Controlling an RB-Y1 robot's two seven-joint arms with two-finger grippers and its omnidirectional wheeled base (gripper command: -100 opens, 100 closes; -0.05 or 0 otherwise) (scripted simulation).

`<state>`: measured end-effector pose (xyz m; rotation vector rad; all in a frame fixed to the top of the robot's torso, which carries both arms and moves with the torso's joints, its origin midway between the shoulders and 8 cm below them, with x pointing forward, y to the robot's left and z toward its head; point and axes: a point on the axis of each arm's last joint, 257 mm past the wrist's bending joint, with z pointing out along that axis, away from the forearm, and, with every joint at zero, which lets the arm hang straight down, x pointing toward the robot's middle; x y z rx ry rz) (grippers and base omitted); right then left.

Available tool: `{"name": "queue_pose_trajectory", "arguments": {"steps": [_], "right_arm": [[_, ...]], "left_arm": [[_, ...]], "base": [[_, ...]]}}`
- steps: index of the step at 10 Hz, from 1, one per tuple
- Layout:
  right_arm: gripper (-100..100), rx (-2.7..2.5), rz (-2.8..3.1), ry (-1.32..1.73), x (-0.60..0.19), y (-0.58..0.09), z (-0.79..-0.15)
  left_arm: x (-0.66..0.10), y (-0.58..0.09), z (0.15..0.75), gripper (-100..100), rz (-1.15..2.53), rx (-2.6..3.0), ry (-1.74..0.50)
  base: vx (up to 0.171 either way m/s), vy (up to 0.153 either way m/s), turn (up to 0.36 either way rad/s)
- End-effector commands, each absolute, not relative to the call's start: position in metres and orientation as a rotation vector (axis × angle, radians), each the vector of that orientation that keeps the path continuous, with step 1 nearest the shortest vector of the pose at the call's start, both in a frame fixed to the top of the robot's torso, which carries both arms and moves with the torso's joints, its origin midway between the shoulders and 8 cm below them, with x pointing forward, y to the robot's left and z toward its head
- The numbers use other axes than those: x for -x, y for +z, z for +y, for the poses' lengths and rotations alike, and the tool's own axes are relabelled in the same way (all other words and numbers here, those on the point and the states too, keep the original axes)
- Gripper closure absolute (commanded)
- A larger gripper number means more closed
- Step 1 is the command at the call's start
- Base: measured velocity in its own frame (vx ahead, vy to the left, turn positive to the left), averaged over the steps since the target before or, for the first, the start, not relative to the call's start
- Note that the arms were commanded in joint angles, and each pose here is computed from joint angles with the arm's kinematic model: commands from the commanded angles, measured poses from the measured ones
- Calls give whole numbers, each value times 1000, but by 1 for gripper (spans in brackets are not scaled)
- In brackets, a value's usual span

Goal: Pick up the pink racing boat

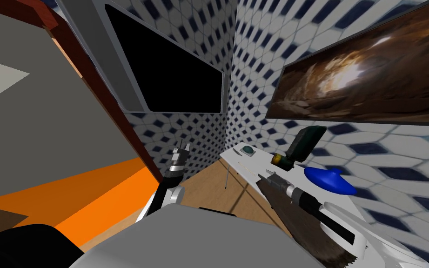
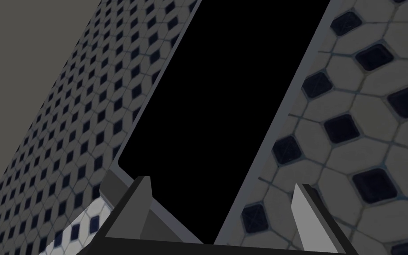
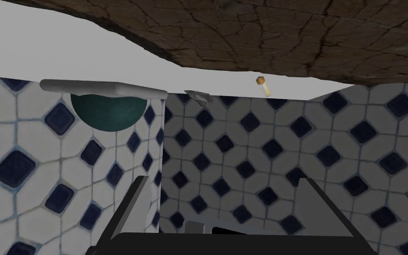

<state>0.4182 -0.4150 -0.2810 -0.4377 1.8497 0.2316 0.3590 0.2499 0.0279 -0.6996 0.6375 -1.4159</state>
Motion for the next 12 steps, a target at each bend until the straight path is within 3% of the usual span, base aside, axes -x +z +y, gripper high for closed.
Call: {"name": "queue_pose_trajectory", "arguments": {"steps": [1,12], "right_arm": [[-100,496,1896,182,-411,-289,-435],[-100,809,2210,-126,-334,-310,-595]], "left_arm": [[-359,28,250,0,637,700,-1416],[-359,28,250,0,638,700,-1416]], "base": [[51,21,33],[76,20,31]]}}
